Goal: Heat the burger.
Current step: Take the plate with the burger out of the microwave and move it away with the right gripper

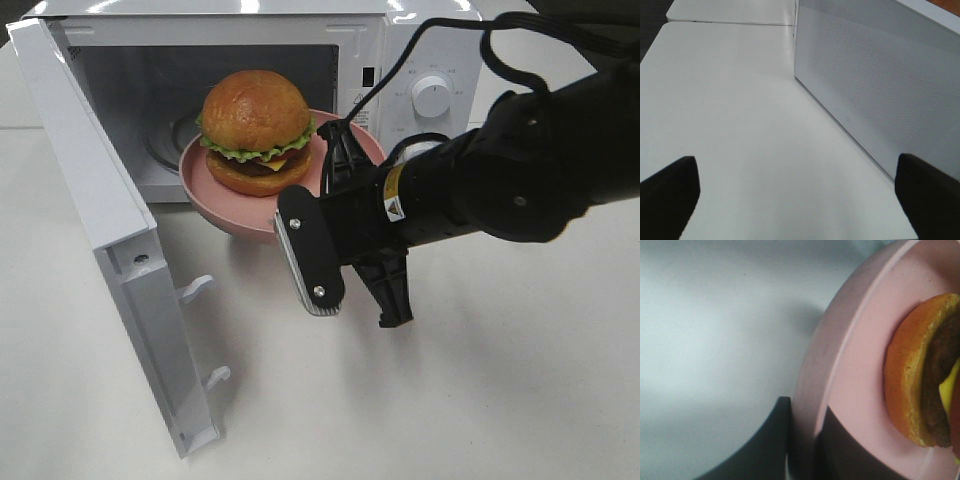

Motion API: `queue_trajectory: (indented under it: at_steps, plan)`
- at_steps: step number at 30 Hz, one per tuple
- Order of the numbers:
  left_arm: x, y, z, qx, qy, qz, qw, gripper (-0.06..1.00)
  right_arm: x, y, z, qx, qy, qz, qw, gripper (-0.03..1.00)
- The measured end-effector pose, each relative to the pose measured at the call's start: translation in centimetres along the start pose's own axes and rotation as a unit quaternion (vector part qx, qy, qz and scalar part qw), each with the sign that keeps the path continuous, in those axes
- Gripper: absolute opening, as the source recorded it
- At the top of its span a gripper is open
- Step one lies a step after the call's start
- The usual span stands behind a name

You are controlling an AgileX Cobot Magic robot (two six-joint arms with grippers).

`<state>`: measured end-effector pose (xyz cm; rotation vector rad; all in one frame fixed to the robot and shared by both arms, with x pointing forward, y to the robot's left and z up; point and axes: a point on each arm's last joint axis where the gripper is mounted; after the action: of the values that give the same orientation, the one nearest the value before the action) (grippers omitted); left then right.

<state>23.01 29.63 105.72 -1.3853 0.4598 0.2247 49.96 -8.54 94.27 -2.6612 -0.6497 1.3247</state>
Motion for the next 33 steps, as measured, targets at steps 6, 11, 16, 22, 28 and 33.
queue_trajectory:
  at_steps: [6, 11, 16, 22, 28, 33]
  plan:
    - [0.0, 0.0, 0.0, 0.0, 0.0, 0.0, 1.0, 0.98, -2.0, 0.9, 1.6, 0.01, -0.005, 0.003, 1.0, 0.1]
    - [0.0, 0.0, 0.0, 0.0, 0.0, 0.0, 1.0, 0.98, -4.2, 1.7, 3.0, 0.012, -0.004, 0.003, 1.0, 0.1]
    - [0.0, 0.0, 0.0, 0.0, 0.0, 0.0, 1.0, 0.98, -6.7, 2.4, 4.4, 0.012, 0.003, 0.004, 1.0, 0.1]
    - [0.0, 0.0, 0.0, 0.0, 0.0, 0.0, 1.0, 0.98, -9.8, 3.8, 6.7, 0.019, -0.016, 0.032, 0.999, 0.1]
    - [0.0, 0.0, 0.0, 0.0, 0.0, 0.0, 1.0, 0.98, -12.2, 4.7, 8.0, 0.03, -0.012, 0.042, 0.999, 0.1]
    - [0.0, 0.0, 0.0, 0.0, 0.0, 0.0, 1.0, 0.98, -13.8, 5.3, 8.9, 0.033, -0.009, 0.052, 0.998, 0.1]
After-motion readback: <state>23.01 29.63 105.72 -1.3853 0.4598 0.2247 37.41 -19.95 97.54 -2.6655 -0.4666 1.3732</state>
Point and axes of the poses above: a point on each arm's last joint axis where the gripper is mounted, x pointing out along that axis toward the gripper, z along the wrist's bending axis when the last joint is at zero, y = z × x, and after that the axes turned 11 degrees about x, right-handed
